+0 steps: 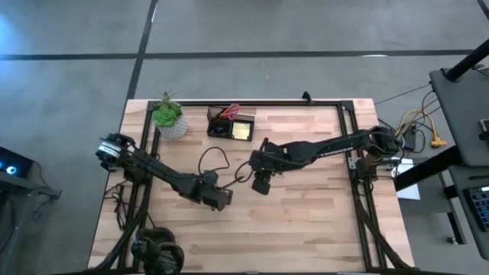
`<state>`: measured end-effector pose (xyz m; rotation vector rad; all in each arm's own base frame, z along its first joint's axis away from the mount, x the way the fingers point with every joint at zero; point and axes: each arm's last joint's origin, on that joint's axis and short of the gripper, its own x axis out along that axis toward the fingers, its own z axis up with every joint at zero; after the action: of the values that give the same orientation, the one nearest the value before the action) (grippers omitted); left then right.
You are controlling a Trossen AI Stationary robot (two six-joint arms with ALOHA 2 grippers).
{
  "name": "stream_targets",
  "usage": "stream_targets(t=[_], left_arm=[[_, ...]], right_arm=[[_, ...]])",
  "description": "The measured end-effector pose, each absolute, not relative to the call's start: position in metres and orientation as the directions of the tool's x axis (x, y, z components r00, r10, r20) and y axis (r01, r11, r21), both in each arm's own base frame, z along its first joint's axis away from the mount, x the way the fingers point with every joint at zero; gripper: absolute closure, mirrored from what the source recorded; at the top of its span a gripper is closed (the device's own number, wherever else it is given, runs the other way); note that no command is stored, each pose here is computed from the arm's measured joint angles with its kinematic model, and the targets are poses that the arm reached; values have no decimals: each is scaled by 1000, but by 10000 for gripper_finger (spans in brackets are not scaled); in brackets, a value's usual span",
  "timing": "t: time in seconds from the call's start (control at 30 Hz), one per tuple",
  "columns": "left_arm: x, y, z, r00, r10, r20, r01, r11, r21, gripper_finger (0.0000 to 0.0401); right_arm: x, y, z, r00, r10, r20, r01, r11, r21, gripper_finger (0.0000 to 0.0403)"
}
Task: Pick and place office supplies into organizer
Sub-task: Put the pen into the top left section of the black desk organizer
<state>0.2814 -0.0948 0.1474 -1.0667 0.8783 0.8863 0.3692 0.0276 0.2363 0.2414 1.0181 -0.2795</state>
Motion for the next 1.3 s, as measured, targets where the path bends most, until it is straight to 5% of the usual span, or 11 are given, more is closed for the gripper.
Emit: stream_targets(t=[0.7,1.3], left_arm=[[276,-91,175,483,227,-846,-871,227,-436,401],[263,-88,149,387,165,-907,-915,190,-356,401]], right_arm=[[367,28,235,472,-89,-877,311,948,71,268],[367,25,235,474,-114,-873,333,941,58,268]])
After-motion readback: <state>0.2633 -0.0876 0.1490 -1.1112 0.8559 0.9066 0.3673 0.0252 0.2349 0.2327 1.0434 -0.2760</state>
